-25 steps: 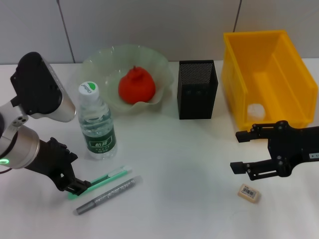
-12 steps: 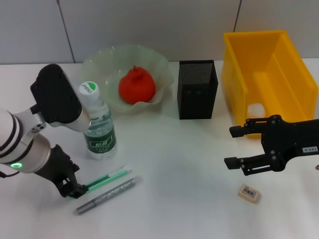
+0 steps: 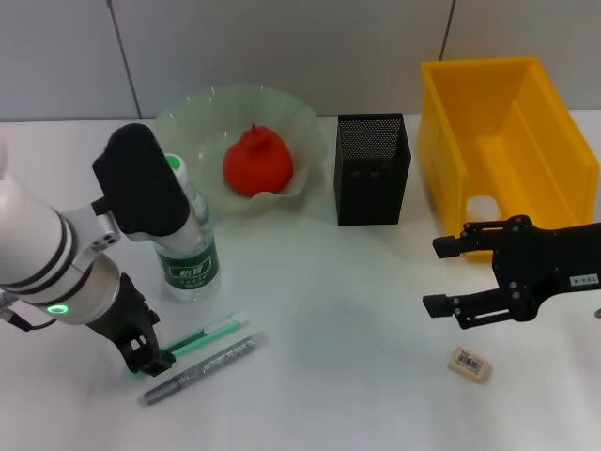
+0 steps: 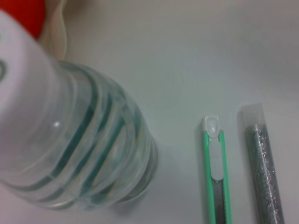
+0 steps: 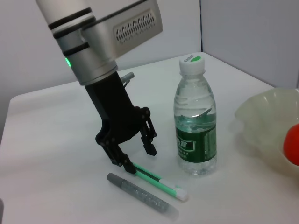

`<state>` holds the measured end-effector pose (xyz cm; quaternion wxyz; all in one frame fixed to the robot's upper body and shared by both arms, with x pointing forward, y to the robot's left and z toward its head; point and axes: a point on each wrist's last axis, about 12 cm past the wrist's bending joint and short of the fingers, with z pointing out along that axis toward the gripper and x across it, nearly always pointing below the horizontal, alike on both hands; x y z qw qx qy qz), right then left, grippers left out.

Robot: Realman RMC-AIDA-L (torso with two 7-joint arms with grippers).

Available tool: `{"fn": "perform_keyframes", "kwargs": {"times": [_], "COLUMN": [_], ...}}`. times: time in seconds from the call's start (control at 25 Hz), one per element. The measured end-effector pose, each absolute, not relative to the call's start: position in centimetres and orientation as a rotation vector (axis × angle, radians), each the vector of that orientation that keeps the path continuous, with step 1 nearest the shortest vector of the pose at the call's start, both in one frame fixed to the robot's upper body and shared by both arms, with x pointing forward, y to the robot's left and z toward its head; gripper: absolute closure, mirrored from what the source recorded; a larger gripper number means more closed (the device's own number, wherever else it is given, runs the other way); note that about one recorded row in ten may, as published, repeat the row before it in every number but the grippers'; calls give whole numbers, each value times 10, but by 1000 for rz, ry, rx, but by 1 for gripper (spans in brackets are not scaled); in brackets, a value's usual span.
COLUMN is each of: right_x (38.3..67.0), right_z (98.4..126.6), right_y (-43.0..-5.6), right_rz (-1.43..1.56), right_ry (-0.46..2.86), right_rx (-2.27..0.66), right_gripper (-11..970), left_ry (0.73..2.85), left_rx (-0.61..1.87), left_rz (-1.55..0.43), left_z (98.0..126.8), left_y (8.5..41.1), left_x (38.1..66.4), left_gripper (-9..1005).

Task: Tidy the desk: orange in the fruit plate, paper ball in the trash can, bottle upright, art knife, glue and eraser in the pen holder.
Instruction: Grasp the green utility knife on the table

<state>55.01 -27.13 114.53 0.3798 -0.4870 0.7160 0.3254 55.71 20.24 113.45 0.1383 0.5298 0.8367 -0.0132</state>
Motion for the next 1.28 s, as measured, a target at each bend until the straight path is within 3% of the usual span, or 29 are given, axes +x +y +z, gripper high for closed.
{"fn": "perform_keyframes", "kwargs": {"times": [0.68, 0.84, 1.28], "right_x": [552, 553, 555], "right_z": [1146, 1145, 1144], "right_y": [-268, -267, -265], "right_rz": [835, 845, 845], "right_ry": [1827, 1827, 1830], "right_rx": [-1250, -1249, -1244], "right_gripper": [168, 168, 170], "left_ry": [2475, 2498, 2507], "left_rx": [1566, 1566, 1550], "left_rz": [6, 2, 15], "left_z": [1129, 1124, 1124], "left_y": [194, 194, 194], "left_x": [557, 556, 557], "left_gripper": [516, 600, 596]}}
